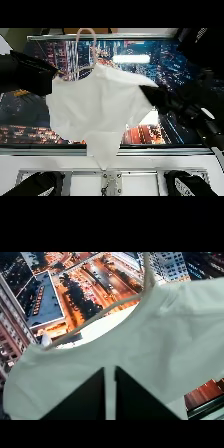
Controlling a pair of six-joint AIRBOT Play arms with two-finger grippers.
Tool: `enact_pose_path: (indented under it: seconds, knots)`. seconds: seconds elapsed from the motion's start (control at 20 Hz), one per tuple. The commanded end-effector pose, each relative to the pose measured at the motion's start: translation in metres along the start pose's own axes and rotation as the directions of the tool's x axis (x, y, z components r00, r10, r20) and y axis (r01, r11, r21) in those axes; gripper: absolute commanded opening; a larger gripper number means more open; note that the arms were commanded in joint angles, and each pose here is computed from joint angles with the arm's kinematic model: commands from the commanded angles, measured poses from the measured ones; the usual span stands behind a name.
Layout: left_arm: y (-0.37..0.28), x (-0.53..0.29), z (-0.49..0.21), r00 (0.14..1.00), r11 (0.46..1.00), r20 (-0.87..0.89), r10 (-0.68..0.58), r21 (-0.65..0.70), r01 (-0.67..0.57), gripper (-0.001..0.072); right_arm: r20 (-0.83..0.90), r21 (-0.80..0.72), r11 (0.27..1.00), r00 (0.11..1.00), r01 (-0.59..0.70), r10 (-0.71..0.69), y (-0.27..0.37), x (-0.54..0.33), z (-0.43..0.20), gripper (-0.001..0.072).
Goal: Fold the clothes and pants, and hang the long-sleeved shirts on hangers.
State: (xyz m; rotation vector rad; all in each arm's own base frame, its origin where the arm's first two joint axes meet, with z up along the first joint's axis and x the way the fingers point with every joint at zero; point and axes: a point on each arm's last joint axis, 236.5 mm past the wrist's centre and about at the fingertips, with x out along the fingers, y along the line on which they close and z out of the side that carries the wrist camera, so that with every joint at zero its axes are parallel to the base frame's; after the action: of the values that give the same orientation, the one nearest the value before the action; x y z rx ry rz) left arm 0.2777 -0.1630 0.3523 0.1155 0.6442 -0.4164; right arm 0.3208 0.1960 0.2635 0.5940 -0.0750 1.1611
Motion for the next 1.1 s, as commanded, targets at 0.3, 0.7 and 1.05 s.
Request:
enact_pose_path:
  seconds: [0.3,0.7,1.05]
  knots:
    - [-0.003,0.042,0.007,0.999,0.999,-0.032,0.028,0.016,-0.027,0.002,0.21,-0.41,0.748,0.852,0.522,-0.479,-0.051,-0.123,0.184,0.0012]
    - [-0.019,0.114,0.02,0.999,0.998,-0.04,0.024,0.059,-0.022,0.002,0.684,-0.332,0.071,0.292,0.94,-0.668,-0.013,-0.287,0.354,0.0012]
    - [-0.025,0.149,0.016,0.997,0.995,-0.069,0.028,0.097,-0.021,0.002,0.884,-0.115,-0.361,-0.07,0.925,-0.463,0.07,-0.355,0.428,0.0012]
